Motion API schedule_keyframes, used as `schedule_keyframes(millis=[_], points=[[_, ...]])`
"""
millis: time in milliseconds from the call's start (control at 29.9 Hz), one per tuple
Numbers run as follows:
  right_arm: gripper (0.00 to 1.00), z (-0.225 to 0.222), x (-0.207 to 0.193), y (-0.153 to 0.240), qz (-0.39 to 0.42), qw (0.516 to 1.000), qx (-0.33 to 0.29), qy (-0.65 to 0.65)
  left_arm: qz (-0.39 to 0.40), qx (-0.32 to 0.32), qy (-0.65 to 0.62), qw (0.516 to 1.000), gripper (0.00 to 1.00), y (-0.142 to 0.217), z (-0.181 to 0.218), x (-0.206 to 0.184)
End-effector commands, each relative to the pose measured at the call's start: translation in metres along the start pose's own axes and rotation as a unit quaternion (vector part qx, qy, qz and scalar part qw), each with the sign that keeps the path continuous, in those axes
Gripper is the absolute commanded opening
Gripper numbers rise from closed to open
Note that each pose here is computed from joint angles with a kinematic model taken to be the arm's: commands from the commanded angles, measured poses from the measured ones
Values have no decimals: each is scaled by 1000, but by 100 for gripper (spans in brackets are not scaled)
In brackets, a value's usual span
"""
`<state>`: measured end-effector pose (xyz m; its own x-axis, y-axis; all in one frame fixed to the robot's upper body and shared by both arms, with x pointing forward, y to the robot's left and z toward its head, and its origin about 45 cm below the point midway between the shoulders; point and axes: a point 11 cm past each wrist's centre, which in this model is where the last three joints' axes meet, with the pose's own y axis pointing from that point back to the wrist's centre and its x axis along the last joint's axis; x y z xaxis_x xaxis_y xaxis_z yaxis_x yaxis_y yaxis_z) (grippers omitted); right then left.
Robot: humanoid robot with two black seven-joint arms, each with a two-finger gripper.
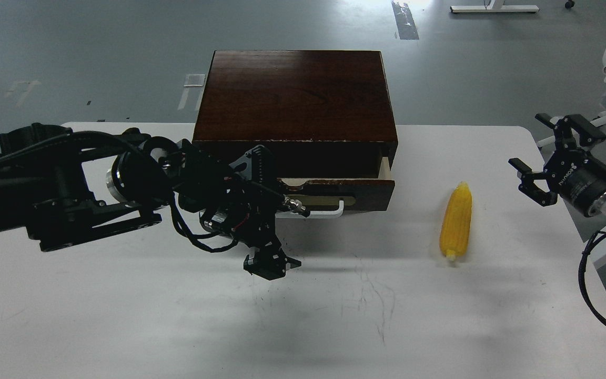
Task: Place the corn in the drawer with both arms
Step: 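Pull the drawer handle toward the robot with the left gripper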
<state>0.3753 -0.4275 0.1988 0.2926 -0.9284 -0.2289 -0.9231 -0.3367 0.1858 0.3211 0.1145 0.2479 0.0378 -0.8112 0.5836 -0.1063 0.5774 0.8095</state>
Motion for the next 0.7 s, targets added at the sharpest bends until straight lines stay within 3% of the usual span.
schedule_keyframes(millis=[0,669], points=[[100,0,0,0,0,1000,1,0,1,2,-3,1000,99,1,-1,2],[100,1,1,2,1,1000,3,-1,-18,7,-30,999,99,7,-3,9]])
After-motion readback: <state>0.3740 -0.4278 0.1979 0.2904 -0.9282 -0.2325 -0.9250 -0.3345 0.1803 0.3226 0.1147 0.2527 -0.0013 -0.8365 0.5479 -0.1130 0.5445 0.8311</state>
